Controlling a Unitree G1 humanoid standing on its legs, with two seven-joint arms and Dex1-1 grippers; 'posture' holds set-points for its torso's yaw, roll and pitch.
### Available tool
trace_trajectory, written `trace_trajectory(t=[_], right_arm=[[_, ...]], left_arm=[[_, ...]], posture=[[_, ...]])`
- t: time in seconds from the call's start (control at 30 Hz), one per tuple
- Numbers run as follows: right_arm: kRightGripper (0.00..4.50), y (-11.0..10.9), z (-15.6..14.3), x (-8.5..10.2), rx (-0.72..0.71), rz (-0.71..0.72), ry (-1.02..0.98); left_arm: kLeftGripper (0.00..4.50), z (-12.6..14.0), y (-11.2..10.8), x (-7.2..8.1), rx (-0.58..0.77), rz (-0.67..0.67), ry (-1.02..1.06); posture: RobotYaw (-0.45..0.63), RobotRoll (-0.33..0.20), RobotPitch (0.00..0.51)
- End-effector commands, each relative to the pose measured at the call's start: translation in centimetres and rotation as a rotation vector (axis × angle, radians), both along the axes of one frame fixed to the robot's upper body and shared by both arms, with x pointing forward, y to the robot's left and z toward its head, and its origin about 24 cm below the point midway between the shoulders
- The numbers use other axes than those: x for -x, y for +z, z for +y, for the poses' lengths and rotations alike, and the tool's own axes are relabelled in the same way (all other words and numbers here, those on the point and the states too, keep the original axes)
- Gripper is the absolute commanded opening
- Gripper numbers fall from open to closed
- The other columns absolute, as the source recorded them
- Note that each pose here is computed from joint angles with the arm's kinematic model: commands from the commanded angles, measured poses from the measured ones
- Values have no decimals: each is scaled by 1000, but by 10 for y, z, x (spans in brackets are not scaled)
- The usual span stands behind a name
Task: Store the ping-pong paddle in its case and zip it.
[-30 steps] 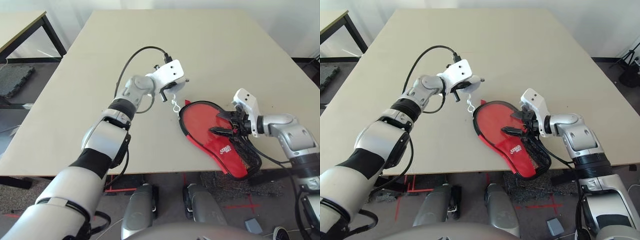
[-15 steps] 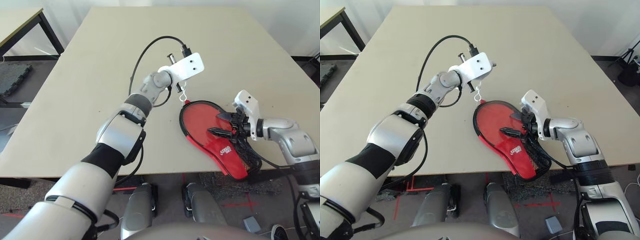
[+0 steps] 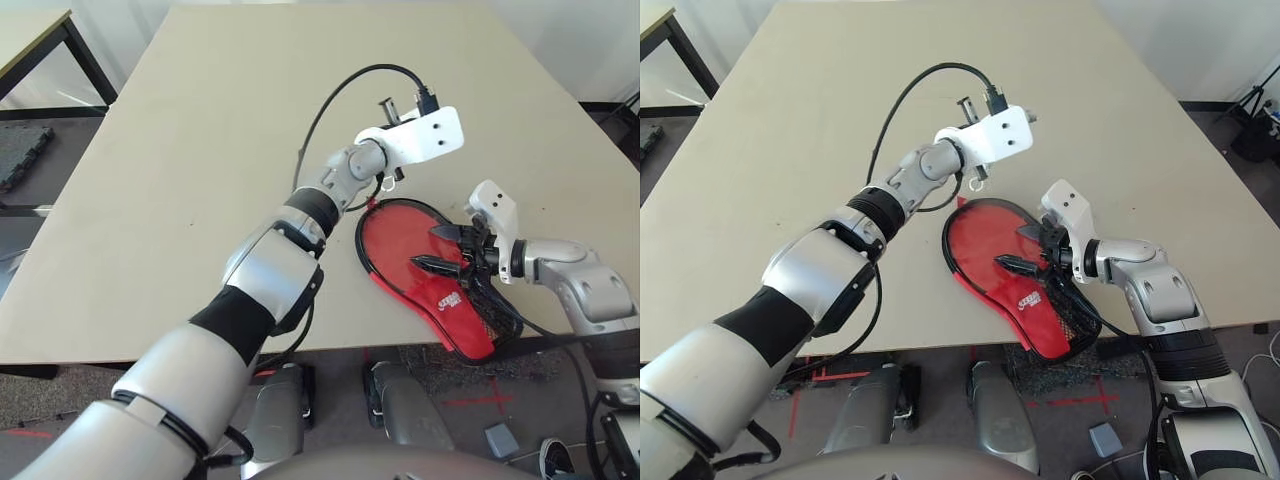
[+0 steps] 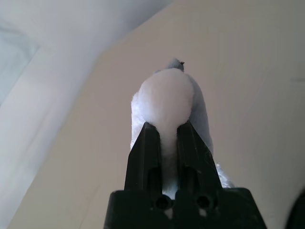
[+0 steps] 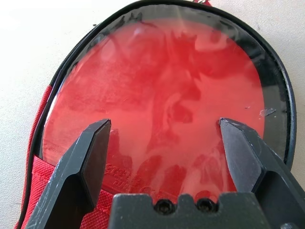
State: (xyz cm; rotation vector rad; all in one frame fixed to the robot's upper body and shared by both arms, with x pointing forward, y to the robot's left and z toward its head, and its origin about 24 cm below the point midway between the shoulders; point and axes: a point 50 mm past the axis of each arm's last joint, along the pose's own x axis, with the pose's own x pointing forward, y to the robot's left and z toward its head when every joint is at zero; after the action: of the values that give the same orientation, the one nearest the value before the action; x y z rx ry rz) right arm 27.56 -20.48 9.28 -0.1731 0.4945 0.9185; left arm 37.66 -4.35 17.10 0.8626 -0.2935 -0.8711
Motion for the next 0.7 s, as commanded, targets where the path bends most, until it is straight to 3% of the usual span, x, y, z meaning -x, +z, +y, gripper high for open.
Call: trace_trajectory(t=[0.03, 0.3, 0.5, 0.7], right_arm=[[4500, -48, 3, 20, 7, 255, -8], [4500, -47, 4, 16, 7, 246, -4], [4500, -48, 2, 16, 12, 249, -4], [4500, -49, 4, 12, 17, 251, 16]], left_arm=[[124, -8, -19, 13, -78, 53, -136], [124, 13, -39, 13, -165, 177, -213], [124, 42, -40, 5, -172, 245, -207], [124, 55, -43, 9, -171, 288, -295]], posture=[[-110, 0, 164], [-101, 0, 156], [-79, 0, 149], [-47, 0, 146]])
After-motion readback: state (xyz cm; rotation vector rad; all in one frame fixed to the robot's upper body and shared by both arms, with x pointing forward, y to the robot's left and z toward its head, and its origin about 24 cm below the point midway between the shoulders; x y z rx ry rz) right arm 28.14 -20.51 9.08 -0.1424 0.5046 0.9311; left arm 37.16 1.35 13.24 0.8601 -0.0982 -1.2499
